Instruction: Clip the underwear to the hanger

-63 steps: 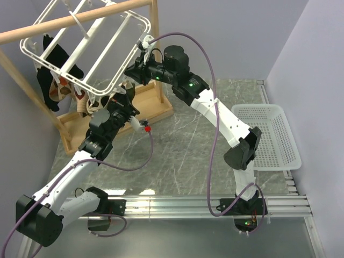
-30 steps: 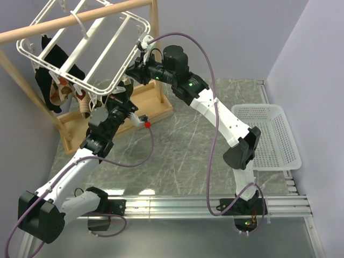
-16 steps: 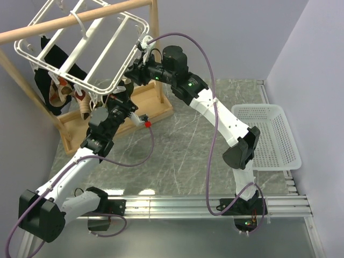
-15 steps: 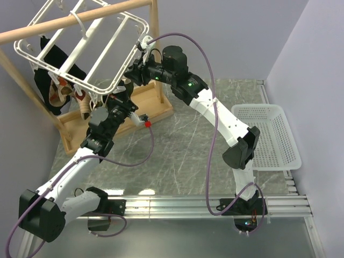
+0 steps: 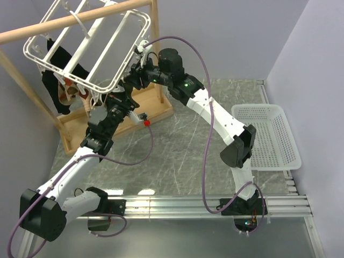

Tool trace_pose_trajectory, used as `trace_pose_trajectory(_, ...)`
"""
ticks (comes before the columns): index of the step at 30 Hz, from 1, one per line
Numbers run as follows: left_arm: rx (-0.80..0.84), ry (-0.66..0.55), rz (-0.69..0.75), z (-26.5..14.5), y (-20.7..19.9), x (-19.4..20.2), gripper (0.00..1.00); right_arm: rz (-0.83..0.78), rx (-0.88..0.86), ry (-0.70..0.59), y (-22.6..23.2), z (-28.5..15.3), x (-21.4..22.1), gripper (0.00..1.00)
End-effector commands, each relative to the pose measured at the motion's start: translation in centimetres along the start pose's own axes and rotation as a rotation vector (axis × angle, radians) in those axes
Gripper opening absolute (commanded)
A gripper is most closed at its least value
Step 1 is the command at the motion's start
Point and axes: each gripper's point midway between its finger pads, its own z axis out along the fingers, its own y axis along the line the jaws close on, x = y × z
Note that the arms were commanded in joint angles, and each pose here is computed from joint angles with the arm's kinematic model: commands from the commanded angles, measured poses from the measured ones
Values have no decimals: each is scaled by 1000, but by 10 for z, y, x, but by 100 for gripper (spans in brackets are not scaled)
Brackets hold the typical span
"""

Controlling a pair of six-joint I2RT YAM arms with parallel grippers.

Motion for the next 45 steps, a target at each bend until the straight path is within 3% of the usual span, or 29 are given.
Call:
trace_pose_trajectory(1, -93, 16, 1, 0, 28, 10, 0, -9, 23, -44, -4, -7, -20, 50)
trace_pose_trajectory(5, -100, 19, 4, -2, 28, 9, 6, -6, 23, -53, -2, -11, -22, 55)
trace_pose_trajectory(16, -75, -4, -25, -14, 16, 3, 50, 16, 0, -93, 8, -37, -31, 67)
trace_pose_trajectory(21, -36, -41, -61, -30, 5, -5, 55, 19, -7, -84, 16, -52, -32, 75)
trace_pose_trajectory(27, -19, -128, -75, -59, -8, -27, 76, 8, -28, -71, 26, -70, -29, 82)
trace_pose_trajectory(29, -1, -144, -73, -66, -16, -33, 78, 8, -36, -59, 30, -79, -26, 83)
trace_pose_trajectory(31, -2, -150, -81, -76, -18, -35, 93, 8, -47, -46, 36, -86, -22, 86)
trace_pose_trajectory(35, -19, -153, -102, -90, -14, -34, 99, 3, -42, -30, 40, -100, -15, 88)
trace_pose_trajectory(45, -104, -31, -198, -106, 10, -4, 99, -20, 11, -3, 42, -132, -6, 89)
